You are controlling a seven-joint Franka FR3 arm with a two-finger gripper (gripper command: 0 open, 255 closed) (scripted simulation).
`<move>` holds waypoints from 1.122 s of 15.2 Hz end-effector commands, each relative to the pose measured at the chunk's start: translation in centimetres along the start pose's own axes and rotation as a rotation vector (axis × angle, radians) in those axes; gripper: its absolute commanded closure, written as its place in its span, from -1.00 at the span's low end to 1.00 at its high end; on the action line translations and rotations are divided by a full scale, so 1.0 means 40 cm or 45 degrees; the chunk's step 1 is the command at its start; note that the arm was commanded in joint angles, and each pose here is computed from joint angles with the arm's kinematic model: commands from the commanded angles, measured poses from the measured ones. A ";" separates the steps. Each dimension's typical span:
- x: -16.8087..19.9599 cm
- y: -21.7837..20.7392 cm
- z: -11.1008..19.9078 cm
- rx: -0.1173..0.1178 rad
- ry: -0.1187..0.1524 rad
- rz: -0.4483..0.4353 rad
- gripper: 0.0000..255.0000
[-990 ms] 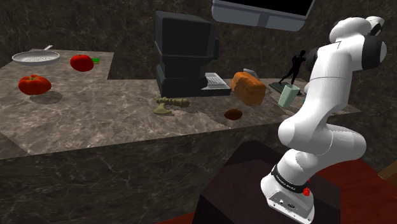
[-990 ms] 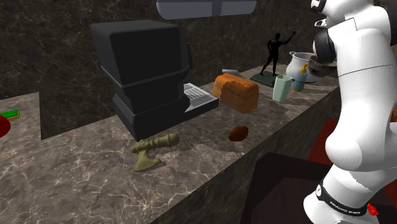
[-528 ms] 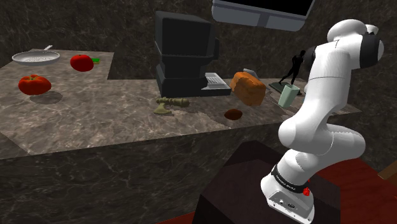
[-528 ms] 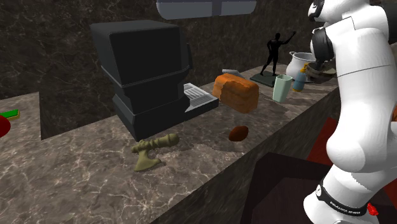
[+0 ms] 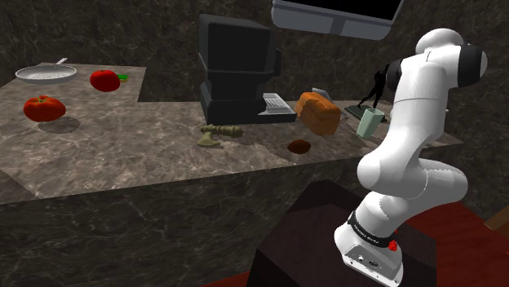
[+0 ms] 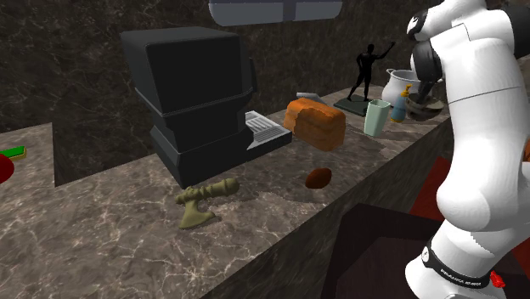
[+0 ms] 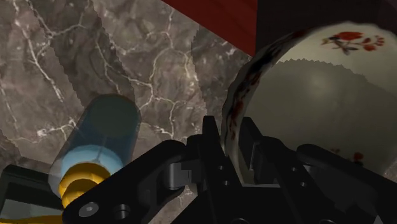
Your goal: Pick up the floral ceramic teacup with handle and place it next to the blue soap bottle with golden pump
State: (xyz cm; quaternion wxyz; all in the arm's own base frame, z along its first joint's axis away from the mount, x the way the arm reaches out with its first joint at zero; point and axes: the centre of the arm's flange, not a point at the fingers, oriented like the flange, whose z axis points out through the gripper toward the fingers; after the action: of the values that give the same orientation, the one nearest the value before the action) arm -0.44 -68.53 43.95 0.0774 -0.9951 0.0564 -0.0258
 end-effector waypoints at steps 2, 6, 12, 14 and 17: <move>-0.001 0.003 0.039 -0.001 0.000 0.000 1.00; -0.003 0.011 0.091 -0.001 0.000 0.000 1.00; -0.006 0.023 0.170 -0.001 0.000 0.000 1.00; -0.007 0.027 0.196 -0.001 0.000 0.000 1.00; -0.009 0.032 0.223 -0.001 0.000 0.000 1.00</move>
State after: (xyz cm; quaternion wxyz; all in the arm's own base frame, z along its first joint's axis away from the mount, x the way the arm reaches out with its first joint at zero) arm -0.34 -68.37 35.13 0.0775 -0.9951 0.0564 -0.0257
